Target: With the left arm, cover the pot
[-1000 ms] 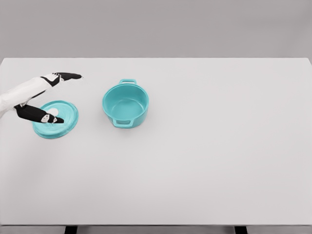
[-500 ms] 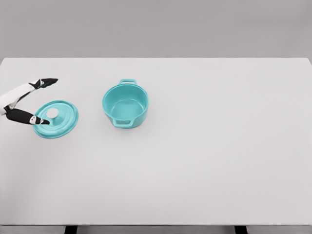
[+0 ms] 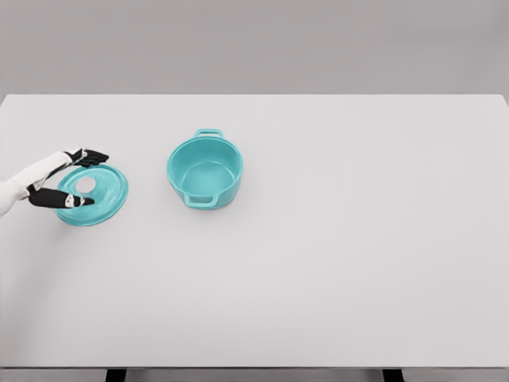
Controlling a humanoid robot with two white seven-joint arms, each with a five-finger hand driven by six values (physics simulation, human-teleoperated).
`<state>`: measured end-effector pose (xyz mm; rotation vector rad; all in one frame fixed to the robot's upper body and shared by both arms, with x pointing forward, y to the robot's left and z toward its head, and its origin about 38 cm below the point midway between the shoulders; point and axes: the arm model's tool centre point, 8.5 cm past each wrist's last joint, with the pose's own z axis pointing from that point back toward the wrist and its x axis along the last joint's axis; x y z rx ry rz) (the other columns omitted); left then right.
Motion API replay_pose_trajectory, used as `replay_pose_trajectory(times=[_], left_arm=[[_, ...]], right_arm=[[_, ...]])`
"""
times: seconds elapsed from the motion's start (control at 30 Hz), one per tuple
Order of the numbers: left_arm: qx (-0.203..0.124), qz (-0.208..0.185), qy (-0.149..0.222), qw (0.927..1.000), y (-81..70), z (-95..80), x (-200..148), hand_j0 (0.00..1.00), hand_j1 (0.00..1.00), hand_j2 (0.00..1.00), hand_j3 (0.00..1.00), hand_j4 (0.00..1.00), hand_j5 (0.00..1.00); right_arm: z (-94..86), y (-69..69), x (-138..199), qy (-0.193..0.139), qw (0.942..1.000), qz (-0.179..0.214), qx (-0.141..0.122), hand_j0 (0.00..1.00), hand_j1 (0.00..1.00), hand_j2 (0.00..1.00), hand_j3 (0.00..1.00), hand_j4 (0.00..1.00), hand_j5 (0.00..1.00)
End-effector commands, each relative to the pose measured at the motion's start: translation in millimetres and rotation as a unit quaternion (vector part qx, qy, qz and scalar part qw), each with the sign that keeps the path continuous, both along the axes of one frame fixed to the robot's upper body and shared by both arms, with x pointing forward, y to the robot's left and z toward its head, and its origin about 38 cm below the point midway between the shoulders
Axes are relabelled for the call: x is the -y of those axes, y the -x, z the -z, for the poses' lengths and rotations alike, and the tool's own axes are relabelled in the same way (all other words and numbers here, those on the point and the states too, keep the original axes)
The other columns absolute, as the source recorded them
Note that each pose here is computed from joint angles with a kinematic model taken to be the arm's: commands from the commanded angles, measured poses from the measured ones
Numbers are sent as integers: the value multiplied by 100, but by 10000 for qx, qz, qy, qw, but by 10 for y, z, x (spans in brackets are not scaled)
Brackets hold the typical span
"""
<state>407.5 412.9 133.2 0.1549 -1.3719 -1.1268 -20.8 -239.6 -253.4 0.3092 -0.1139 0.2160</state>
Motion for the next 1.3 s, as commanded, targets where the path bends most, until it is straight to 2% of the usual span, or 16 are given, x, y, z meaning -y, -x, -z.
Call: replay_pose_trajectory(times=[0.0, 0.3, 0.57, 0.97, 1.07, 1.27], left_arm=[[-171, 152, -15, 9997, 32, 37, 28, 80, 80, 80, 80, 80, 80], [-52, 168, -33, 9998, -1, -74, -8, 80, 80, 80, 80, 80, 80], [-84, -67, -83, 9999, -50, -52, -151, 79, 79, 79, 79, 79, 79], [-98, -53, -74, 9999, -43, -49, -145, 79, 79, 79, 79, 79, 79], [-264, -46, 108, 9996, -10, 31, -99, 77, 77, 77, 77, 77, 77], [-250, -35, 105, 9996, -13, 17, -96, 78, 78, 78, 78, 78, 78]], right_arm=[[0, 0, 0, -2, 10000, -3, 2, 100, 100, 100, 100, 100, 100], [0, -10, 0, -2, 10000, -3, 9, 100, 100, 100, 100, 100, 100], [0, -10, 0, -2, 10000, -3, 10, 100, 100, 100, 100, 100, 100], [0, 0, 0, -2, 10000, -3, 2, 100, 100, 100, 100, 100, 100], [0, -10, 0, -2, 10000, -3, 9, 100, 100, 100, 100, 100, 100], [0, 0, 0, -2, 10000, -3, 2, 100, 100, 100, 100, 100, 100]])
